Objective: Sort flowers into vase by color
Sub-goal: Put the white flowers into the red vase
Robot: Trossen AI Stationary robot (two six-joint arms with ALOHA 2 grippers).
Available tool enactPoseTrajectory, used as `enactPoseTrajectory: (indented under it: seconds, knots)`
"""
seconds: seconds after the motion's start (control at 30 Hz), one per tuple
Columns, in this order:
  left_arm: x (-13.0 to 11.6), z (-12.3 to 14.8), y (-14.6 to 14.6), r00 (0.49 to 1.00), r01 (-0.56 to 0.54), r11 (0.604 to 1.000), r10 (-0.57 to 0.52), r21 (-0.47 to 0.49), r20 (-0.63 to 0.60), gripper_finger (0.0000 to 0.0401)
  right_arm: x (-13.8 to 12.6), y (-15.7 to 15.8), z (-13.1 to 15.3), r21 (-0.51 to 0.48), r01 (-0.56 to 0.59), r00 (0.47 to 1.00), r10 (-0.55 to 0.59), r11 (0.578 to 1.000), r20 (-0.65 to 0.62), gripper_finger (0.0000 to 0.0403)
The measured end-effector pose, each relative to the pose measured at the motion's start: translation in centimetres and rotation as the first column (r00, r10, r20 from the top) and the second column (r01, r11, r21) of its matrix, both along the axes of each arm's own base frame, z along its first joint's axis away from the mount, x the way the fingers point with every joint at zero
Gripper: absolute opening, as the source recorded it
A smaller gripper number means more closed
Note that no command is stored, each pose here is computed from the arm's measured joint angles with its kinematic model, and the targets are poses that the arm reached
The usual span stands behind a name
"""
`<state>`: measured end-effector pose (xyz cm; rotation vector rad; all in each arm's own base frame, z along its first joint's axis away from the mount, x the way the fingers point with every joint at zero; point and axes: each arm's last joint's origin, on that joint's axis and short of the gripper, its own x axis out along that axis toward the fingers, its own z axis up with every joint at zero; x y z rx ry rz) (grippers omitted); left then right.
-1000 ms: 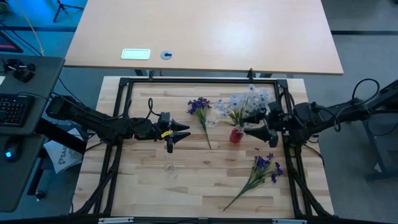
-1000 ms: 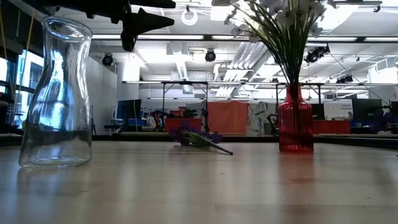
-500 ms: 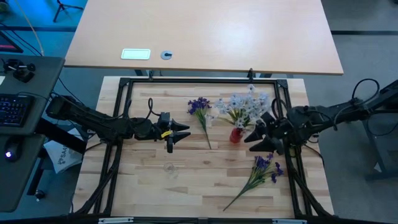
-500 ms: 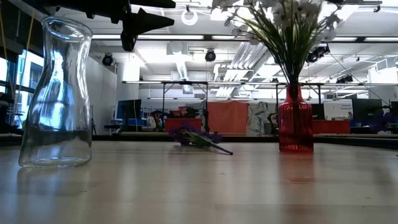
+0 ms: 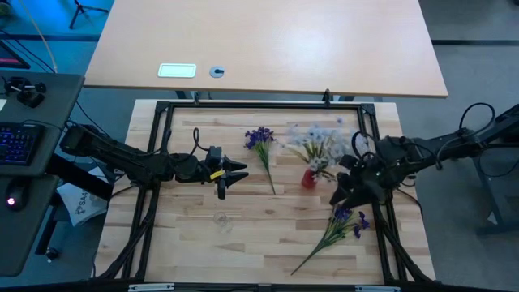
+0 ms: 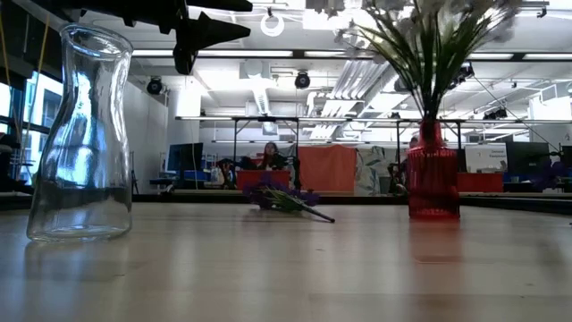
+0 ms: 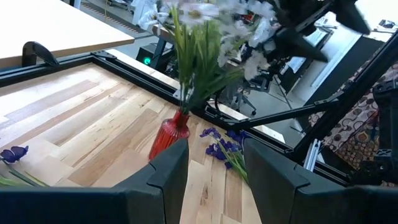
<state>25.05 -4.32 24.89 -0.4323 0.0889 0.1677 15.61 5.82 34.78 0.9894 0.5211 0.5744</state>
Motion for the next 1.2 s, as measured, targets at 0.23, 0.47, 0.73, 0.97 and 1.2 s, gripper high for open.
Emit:
enactPoseTrajectory:
  seconds: [0.23,0.47,0.73,0.97,1.2]
  knots:
    - [0.0,0.0,0.0,1.000,-0.002,1.000,0.002,0.001,0.000,0.0142,-0.2,-0.1,2.0,0.065,-0.023,0.982,0.010,0.998,0.191,0.0287]
    - [0.0,0.0,0.1,1.000,-0.029,1.000,0.029,0.005,0.000,0.0142,0.1,-0.8,2.7,0.001,0.115,0.934,-0.109,0.993,0.340,0.0287]
    - [0.0,0.0,0.1,1.000,-0.030,1.000,0.030,0.000,0.001,0.0142,0.1,-1.4,3.7,0.028,0.157,0.886,-0.153,0.987,0.438,0.0287]
    - [0.1,0.5,0.1,0.998,-0.041,0.999,0.042,-0.026,0.036,0.0142,-0.1,-1.4,4.0,0.026,0.166,0.864,-0.159,0.986,0.478,0.0287]
    - [1.5,3.3,-1.4,1.000,0.010,0.986,-0.010,0.169,0.000,0.0142,1.4,-1.5,1.8,-0.120,0.315,0.902,-0.257,0.941,0.347,0.0287]
